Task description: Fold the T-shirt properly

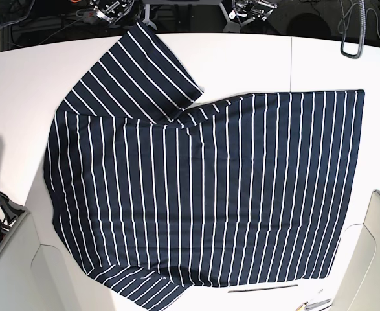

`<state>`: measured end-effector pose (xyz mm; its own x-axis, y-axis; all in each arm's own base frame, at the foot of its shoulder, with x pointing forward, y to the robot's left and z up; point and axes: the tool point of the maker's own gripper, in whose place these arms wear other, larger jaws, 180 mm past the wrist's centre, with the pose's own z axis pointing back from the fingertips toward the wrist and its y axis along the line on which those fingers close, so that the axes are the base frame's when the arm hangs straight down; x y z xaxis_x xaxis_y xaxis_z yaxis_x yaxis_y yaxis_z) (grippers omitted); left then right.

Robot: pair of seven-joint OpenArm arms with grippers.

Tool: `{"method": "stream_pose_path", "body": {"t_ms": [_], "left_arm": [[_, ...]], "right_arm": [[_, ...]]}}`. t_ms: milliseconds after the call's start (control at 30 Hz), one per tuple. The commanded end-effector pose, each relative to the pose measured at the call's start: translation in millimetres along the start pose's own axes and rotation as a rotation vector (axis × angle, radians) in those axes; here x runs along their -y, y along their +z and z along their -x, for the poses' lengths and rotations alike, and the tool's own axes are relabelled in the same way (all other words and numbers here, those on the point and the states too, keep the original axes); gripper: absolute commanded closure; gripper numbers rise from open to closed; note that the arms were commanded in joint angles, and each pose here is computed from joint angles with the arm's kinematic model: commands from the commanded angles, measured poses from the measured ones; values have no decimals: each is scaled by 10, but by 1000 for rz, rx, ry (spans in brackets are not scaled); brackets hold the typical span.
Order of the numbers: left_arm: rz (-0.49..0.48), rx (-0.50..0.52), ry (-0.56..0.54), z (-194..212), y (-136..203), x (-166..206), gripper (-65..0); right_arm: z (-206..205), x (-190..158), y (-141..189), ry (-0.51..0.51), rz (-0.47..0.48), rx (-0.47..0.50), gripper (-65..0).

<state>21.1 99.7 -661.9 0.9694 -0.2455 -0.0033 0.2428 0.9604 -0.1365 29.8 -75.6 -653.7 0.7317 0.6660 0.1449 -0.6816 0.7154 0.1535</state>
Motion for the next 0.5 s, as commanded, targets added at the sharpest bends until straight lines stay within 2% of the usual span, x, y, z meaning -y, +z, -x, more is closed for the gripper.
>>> {"method": "stream_pose_path", "body": {"t_ms": [0, 367, 467], "left_arm": [[11, 6, 3, -23, 1, 26, -13], [6, 3, 39, 92, 3, -30, -13], [27, 33, 39, 107, 7, -16, -13]], "right_arm": [[-42, 9, 5, 4, -3, 16, -8], [6, -31, 2, 2, -9, 9, -8], [63, -87, -1, -1, -18, 0, -8]]}}
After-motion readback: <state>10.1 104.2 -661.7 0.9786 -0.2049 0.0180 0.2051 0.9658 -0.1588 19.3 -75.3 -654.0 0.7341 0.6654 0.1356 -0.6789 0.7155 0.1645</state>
